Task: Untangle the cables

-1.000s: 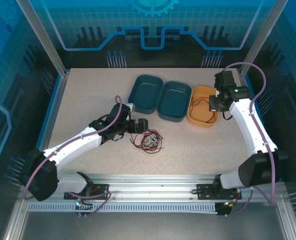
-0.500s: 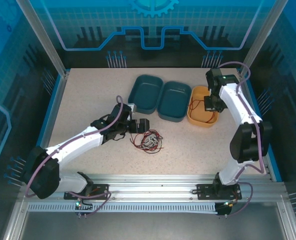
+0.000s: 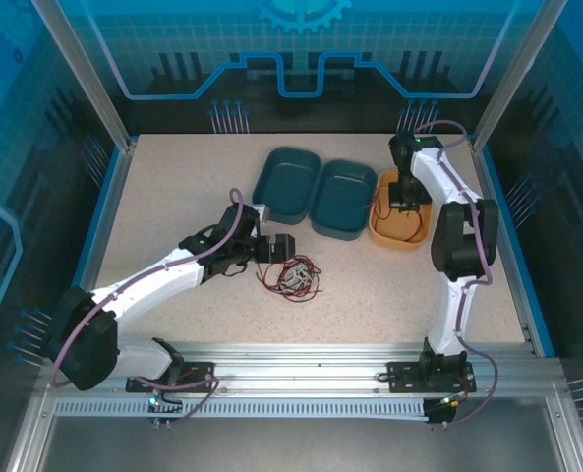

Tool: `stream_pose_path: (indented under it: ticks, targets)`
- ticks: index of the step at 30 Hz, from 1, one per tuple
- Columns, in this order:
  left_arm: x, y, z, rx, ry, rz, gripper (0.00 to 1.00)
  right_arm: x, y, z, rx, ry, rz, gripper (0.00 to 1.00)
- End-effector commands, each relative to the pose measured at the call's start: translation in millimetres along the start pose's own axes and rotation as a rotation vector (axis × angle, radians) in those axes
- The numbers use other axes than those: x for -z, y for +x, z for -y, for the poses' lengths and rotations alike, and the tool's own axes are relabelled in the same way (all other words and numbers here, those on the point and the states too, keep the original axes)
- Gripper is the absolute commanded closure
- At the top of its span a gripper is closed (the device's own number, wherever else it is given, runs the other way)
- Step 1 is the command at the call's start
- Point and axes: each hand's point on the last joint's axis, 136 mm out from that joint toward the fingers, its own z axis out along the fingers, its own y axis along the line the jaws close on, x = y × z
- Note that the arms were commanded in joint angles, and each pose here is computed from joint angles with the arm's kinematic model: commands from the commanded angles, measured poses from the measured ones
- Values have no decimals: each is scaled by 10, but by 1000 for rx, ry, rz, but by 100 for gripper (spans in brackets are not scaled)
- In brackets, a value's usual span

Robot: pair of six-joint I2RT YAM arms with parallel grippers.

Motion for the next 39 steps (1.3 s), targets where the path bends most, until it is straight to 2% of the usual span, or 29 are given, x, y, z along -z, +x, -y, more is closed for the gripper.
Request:
stream_pose_path:
  ticks: [1,9,19,29,36,39]
  targets:
    - [-38,57,-33,20,8,-18,1,-105,-9,-51,-41,-19,-40,100]
    - [-57,70,-30,25,14,-22,1,-375,-39,-119,-50,-17,-43,100]
    - [-85,84,-21,28,21,-30,1,-530,-48,-4,-72,7,-39,79]
    - [-114,78,-5,38,27,-33,1,-173,-6,148,-85,-9,31,64]
    - [-101,53,-4,34,21,-28,1,280,107,206,-99,-51,124,64]
    - [-85,33,-12,32,13,-20,1,567,160,165,-107,-81,216,63]
